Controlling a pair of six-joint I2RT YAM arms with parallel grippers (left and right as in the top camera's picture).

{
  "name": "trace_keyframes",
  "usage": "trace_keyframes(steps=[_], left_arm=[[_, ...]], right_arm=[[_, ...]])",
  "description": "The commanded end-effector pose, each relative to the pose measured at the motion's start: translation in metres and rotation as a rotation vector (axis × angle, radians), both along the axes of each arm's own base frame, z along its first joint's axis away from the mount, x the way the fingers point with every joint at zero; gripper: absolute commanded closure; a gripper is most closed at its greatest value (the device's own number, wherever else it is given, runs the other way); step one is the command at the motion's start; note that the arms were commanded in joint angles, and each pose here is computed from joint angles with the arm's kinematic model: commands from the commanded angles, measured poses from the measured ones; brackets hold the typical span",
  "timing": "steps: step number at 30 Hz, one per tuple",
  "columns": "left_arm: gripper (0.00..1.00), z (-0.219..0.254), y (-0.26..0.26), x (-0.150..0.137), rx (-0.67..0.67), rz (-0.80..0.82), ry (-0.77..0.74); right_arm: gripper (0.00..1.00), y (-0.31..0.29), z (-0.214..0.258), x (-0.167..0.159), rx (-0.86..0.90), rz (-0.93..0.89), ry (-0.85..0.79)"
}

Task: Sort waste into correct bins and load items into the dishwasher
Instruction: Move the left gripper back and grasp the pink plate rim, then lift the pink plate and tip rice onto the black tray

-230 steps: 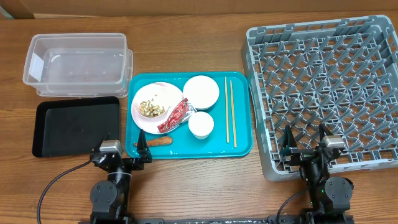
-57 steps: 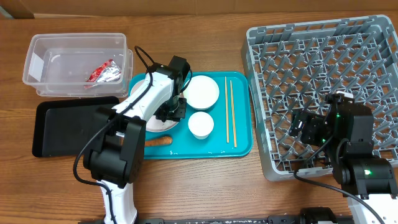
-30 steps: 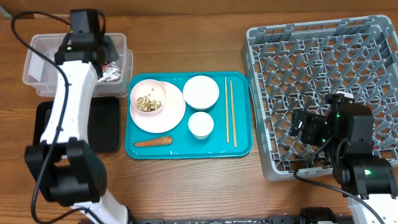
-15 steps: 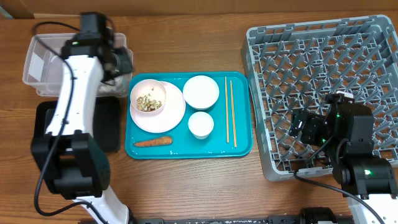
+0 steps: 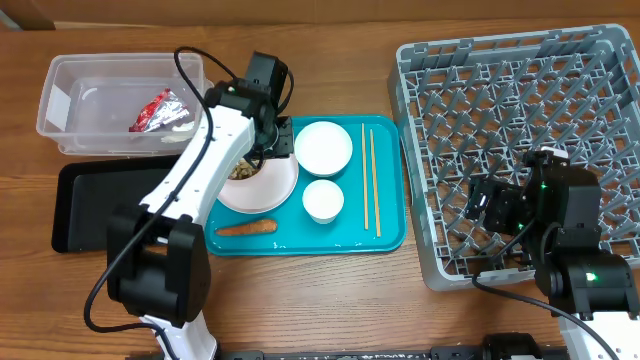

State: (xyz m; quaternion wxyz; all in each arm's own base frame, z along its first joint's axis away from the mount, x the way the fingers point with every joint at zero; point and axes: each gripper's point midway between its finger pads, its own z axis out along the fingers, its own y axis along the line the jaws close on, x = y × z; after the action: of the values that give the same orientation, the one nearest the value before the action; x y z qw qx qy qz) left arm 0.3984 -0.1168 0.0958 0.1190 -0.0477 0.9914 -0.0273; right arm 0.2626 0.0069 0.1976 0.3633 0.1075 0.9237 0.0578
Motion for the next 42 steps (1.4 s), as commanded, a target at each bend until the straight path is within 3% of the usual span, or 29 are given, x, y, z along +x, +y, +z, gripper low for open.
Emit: trace_keyframes(steps=[1,16,21,22,24,29,35,39,42], left_arm=[[0.64,-0.006,0.012,0.002,0.03,0.082,-0.035],[0.64,-0.058,0.016,0.008,0.059,0.086,-0.04],[0.81,-0.081,0.016,0.004,0.073,0.083,0.013],[0.94,-0.084,0.016,0.002,0.073,0.082,0.025],[0.96,-0.083,0.016,0.002,0.072,0.081,0.025],[0.96,-0.048,0.016,0.004,0.07,0.083,0.023],[0.96,0.039,0.022,-0.009,0.056,0.097,-0.007],[0.96,0.059,0.041,-0.037,-0.001,0.192,0.057],[0.96,0.06,0.053,-0.041,-0.086,0.187,0.1]], right_arm=[[0.0,-0.002,0.012,0.003,-0.003,-0.008,-0.031],[0.0,-0.002,0.012,0.003,-0.003,-0.008,-0.031],[0.0,-0.002,0.012,0.003,-0.003,-0.008,-0.031],[0.0,-0.002,0.012,0.003,-0.003,-0.008,-0.031],[0.0,-0.002,0.012,0.003,-0.003,-0.008,-0.031],[0.0,-0.002,0.012,0.003,-0.003,-0.008,-0.031],[0.0,-0.002,0.012,0.003,-0.003,-0.008,-0.031],[0.0,-0.002,0.012,0.003,-0.004,-0.008,-0.029],[0.0,-0.002,0.012,0.003,-0.004,-0.008,-0.029]])
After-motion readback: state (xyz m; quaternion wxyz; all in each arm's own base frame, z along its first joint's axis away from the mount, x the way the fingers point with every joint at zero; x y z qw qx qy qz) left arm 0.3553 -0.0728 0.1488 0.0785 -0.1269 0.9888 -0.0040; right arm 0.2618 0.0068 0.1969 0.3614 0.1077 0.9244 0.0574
